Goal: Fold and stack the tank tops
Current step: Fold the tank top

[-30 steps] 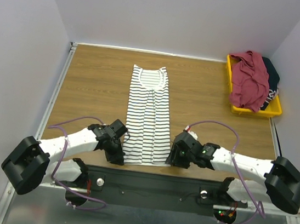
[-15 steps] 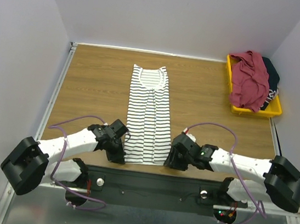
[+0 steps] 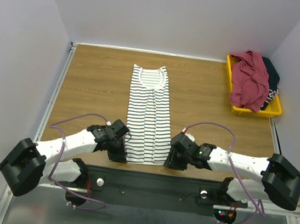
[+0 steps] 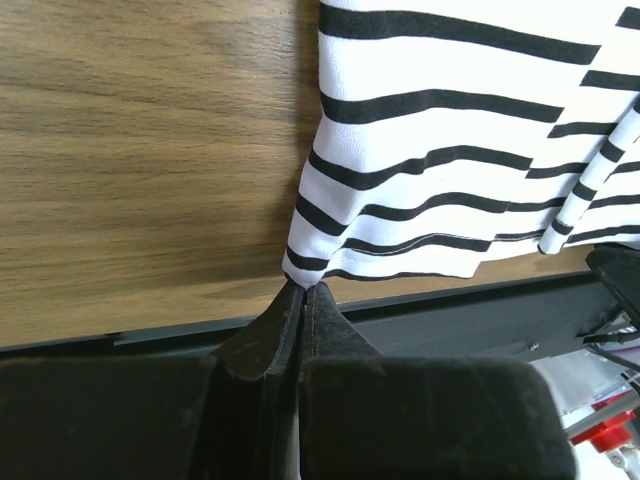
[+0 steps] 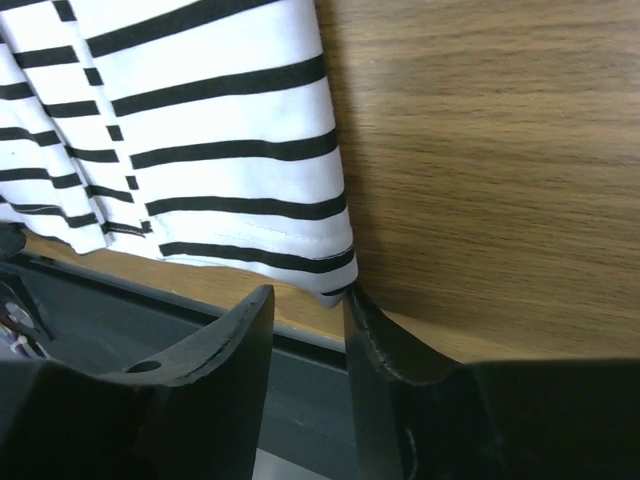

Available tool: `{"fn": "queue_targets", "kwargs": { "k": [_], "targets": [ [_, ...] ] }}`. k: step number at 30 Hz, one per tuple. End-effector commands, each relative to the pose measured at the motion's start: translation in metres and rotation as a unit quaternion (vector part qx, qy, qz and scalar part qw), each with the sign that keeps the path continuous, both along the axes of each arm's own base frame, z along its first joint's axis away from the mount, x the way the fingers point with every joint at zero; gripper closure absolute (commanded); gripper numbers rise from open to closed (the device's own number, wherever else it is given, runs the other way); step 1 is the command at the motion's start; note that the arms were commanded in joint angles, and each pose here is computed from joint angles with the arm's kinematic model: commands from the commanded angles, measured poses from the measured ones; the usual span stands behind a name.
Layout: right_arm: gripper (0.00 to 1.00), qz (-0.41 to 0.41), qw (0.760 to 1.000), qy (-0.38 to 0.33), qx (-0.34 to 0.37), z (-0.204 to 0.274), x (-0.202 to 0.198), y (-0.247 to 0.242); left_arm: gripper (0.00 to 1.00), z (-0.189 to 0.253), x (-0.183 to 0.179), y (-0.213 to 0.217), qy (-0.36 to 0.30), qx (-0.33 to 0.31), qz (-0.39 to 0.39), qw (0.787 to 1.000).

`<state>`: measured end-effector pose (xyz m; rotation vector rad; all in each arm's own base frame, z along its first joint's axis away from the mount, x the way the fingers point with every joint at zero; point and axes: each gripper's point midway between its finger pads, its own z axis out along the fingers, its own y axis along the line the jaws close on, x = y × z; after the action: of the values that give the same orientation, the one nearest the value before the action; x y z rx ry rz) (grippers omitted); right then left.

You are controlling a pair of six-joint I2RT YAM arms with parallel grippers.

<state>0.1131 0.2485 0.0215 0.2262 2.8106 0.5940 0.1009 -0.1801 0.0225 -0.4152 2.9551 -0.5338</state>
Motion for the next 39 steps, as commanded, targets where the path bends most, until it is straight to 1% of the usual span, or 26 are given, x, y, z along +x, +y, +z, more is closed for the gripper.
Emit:
{"fn": "queue_targets", "kwargs": {
  "k": [1, 2, 3, 5, 7, 10, 13, 18, 21, 26, 31, 39],
  "targets": [
    [0.57, 0.008, 0.999, 0.004, -0.039, -0.011, -0.007, -0.015, 0.92, 0.010, 0.005, -0.004, -0.013, -0.002, -0.013, 1.000],
    [0.52, 0.008, 0.999, 0.002, -0.035, -0.009, -0.007, -0.015, 0.85, 0.013, 0.005, -0.004, -0.014, -0.005, -0.011, 1.000],
    [0.50, 0.009, 0.999, 0.004, -0.036, -0.009, -0.009, -0.017, 0.78, 0.014, 0.004, -0.003, -0.013, -0.004, -0.009, 1.000],
    [0.50, 0.010, 0.999, 0.004, -0.036, -0.007, -0.011, -0.020, 0.66, 0.019, 0.001, -0.001, -0.010, -0.004, -0.008, 1.000],
    [0.50, 0.009, 0.999, 0.005, -0.039, -0.007, -0.012, -0.024, 0.63, 0.023, 0.002, 0.000, -0.012, -0.001, -0.006, 1.000],
    [0.49, 0.005, 0.999, 0.008, -0.040, -0.007, -0.017, -0.031, 0.52, 0.029, 0.001, 0.002, -0.014, 0.004, -0.008, 1.000],
    [0.49, -0.005, 0.999, 0.005, -0.038, -0.005, -0.017, -0.036, 0.45, 0.029, 0.001, 0.003, -0.017, 0.000, -0.001, 1.000],
    [0.49, -0.023, 0.999, -0.005, -0.034, -0.003, -0.014, -0.040, 0.45, 0.020, 0.001, 0.007, -0.014, 0.000, 0.013, 1.000],
    [0.46, -0.031, 0.999, -0.019, -0.036, 0.002, -0.008, -0.039, 0.51, 0.020, 0.005, 0.006, -0.020, -0.008, 0.021, 1.000],
    [0.44, -0.042, 0.998, -0.043, -0.035, 0.013, 0.007, -0.033, 0.64, 0.012, 0.007, 0.009, -0.020, -0.008, 0.029, 0.999],
    [0.43, -0.059, 0.996, -0.063, -0.023, 0.027, 0.021, -0.030, 0.73, 0.006, 0.010, 0.015, -0.020, -0.006, 0.036, 0.999],
    [0.43, -0.065, 0.995, -0.068, -0.027, 0.029, 0.028, -0.028, 0.73, 0.003, 0.012, 0.017, -0.021, -0.002, 0.037, 0.999]
  ]
}}
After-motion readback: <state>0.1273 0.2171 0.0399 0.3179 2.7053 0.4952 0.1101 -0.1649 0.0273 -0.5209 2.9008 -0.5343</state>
